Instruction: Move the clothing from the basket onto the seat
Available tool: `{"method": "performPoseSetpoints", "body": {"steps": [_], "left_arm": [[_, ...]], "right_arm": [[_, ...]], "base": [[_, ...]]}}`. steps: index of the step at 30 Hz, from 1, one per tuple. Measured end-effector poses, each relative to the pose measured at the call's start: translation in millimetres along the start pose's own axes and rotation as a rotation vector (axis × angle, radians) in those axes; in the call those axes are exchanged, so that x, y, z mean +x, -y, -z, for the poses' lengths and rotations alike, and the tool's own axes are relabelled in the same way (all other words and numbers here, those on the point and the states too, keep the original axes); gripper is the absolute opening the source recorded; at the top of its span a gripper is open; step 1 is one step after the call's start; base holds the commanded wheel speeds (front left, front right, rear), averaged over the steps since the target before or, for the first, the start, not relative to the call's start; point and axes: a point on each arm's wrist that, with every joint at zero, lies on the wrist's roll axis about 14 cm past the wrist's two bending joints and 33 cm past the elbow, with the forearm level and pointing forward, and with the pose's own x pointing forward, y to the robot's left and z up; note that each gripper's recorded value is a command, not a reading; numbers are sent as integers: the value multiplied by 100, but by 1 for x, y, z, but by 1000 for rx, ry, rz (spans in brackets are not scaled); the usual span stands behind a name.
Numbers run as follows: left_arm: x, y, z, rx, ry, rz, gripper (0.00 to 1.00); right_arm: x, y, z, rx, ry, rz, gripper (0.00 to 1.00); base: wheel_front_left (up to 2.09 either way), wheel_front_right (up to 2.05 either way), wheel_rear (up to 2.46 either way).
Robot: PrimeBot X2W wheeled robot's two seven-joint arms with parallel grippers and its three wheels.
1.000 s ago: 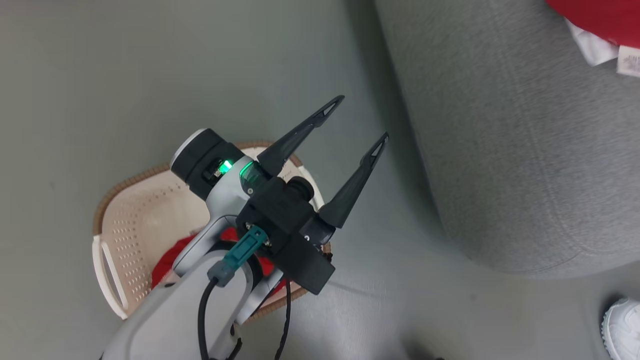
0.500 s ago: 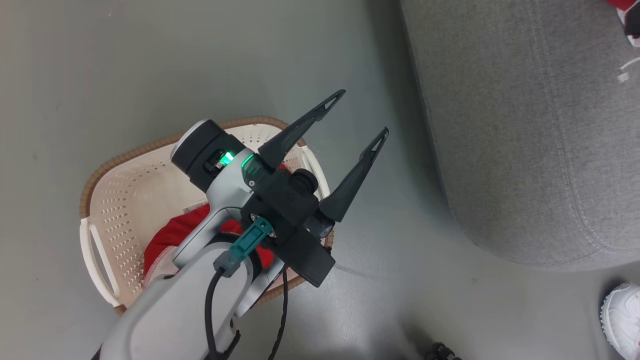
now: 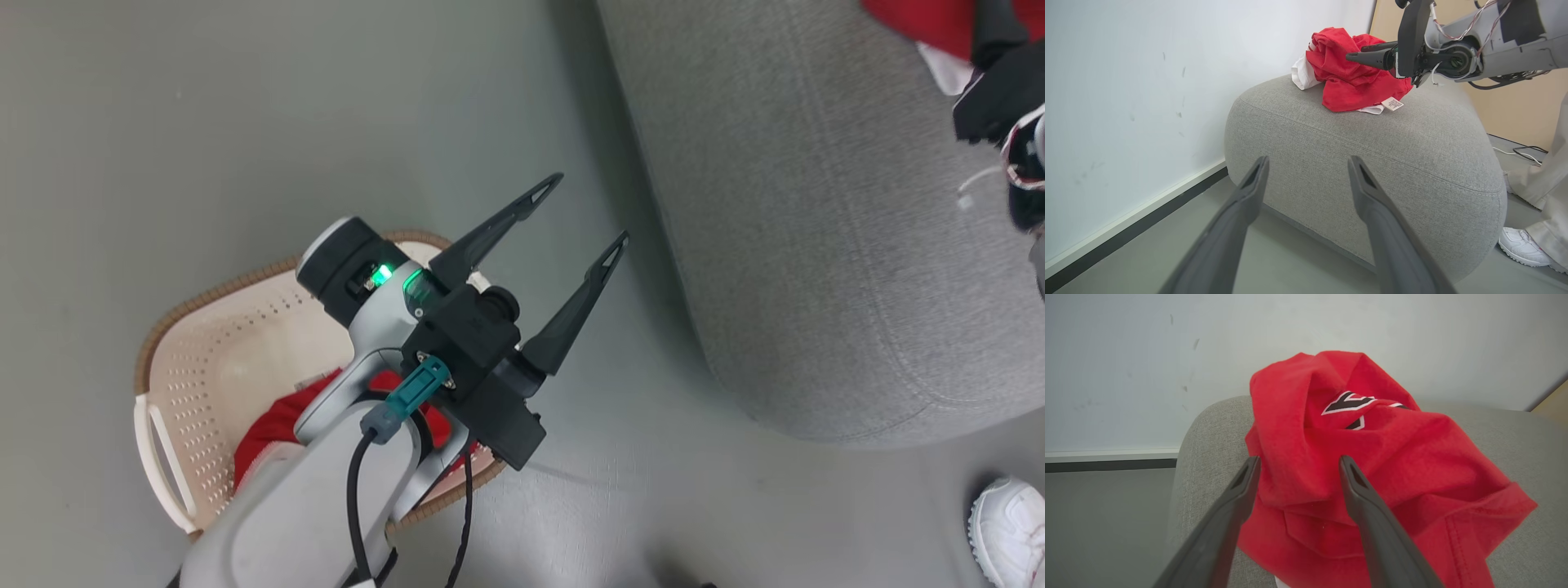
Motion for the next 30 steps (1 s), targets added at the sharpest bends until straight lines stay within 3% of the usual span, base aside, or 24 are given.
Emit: {"method": "performPoseSetpoints", "body": {"steps": [8, 15, 25, 30], "left_arm": [[-7, 15, -9, -14, -1, -6, 100], [-22, 10, -25, -13, 20, -79, 100], [-62, -10, -49, 8, 54, -260, 100], [-104, -23, -53, 18, 45, -396, 100]], "right_arm": [[-30, -1, -17, -8, 39, -36, 100], [-54, -15, -50, 12, 128, -84, 100], [-93, -59, -79, 77, 231, -196, 100], [-119, -87, -92, 111, 288, -264, 100]], "base": [[0, 0, 0], [0, 0, 0], [0, 0, 0], [0, 0, 0]]}}
